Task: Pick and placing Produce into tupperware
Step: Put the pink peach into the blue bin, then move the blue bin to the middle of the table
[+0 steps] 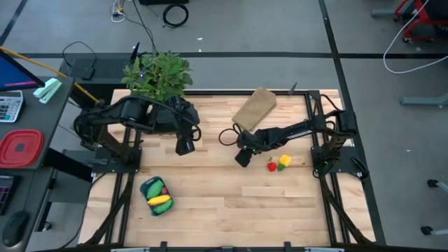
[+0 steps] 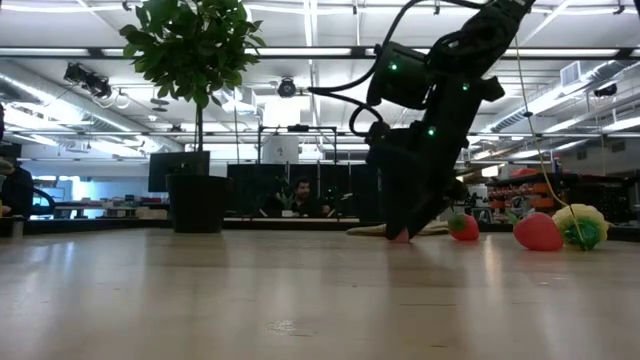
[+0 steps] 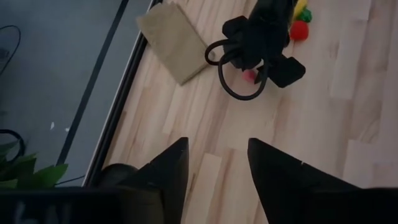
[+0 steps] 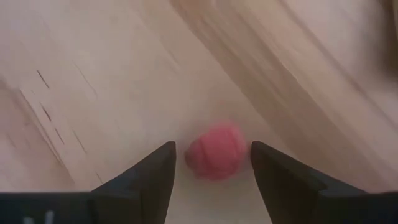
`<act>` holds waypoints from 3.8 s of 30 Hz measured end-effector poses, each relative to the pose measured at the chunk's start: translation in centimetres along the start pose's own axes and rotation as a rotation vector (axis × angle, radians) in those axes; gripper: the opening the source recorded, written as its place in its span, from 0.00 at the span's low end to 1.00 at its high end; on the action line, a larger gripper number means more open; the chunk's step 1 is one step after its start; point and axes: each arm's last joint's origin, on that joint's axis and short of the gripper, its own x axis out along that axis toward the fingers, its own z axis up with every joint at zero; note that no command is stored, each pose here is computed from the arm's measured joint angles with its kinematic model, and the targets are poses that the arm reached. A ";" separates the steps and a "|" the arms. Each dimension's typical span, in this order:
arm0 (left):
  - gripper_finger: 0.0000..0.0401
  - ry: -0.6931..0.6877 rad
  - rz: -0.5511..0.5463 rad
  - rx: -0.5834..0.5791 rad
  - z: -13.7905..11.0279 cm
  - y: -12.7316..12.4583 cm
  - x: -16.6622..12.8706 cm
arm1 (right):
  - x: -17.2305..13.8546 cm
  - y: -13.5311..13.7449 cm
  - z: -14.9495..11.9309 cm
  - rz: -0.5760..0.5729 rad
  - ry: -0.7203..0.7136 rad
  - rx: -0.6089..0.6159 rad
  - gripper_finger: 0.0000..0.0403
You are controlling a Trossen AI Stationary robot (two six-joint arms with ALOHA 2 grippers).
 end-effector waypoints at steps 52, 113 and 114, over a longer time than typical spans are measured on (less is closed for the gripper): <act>0.19 -0.434 0.041 -0.156 2.2 3.6 -7.7 | -1.0 25.7 8.4 0.795 -0.472 -0.515 0.16; 0.19 -0.408 0.029 -0.198 1.9 3.6 -7.5 | 5.9 28.9 6.1 0.658 -0.624 -0.629 0.48; 0.19 -0.393 0.018 -0.207 1.8 3.5 -7.4 | 5.7 28.9 6.2 0.657 -0.619 -0.625 0.47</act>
